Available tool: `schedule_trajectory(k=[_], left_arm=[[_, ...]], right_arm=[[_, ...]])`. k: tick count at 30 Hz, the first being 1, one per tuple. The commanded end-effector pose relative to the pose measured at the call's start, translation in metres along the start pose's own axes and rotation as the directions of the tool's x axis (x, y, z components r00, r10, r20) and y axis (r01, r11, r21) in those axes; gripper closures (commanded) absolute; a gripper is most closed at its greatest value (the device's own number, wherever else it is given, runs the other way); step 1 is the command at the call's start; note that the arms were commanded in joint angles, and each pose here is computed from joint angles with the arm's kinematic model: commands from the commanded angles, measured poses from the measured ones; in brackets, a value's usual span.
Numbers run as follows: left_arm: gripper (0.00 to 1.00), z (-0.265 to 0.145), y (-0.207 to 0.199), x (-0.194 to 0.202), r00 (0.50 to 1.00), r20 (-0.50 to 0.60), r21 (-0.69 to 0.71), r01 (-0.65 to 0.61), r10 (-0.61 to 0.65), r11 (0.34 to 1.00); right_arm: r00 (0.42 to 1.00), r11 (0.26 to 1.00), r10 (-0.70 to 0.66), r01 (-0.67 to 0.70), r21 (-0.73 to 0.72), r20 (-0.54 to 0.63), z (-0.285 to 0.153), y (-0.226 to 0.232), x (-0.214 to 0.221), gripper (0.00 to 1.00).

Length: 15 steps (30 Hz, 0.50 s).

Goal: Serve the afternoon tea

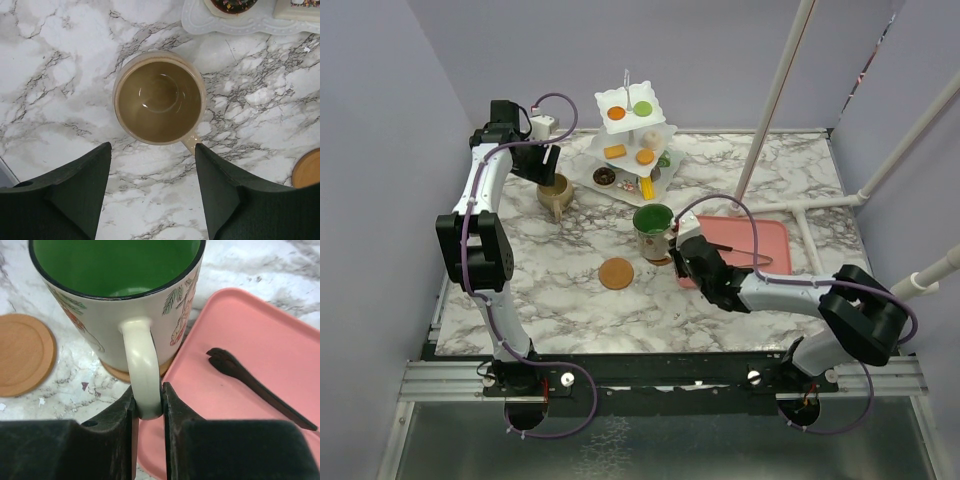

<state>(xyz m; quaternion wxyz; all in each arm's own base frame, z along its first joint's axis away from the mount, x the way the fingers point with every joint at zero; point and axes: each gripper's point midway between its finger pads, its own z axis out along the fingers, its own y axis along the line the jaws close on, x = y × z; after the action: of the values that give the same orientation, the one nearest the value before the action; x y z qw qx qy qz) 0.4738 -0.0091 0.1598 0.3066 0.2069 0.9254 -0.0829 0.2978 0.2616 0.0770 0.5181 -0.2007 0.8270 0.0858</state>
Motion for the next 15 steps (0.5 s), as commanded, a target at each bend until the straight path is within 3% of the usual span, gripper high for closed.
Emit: schedule_trajectory(k=[1, 5, 15], left_arm=[[0.31, 0.002, 0.012, -0.003, 1.000, 0.000, -0.031, -0.008, 0.008, 0.999], [0.31, 0.004, 0.010, 0.001, 1.000, -0.007, -0.023, -0.005, 0.005, 1.000], [0.32, 0.005, 0.013, 0.007, 1.000, -0.017, -0.036, -0.009, 0.008, 0.999]], right_arm=[[0.965, 0.994, 0.097, -0.108, 0.032, 0.246, -0.020, -0.011, -0.081, 0.99], [0.958, 0.991, 0.119, -0.129, 0.021, 0.262, -0.030, -0.013, -0.085, 0.99], [0.988, 0.994, 0.110, -0.111, 0.006, 0.111, -0.023, 0.001, -0.017, 0.99]])
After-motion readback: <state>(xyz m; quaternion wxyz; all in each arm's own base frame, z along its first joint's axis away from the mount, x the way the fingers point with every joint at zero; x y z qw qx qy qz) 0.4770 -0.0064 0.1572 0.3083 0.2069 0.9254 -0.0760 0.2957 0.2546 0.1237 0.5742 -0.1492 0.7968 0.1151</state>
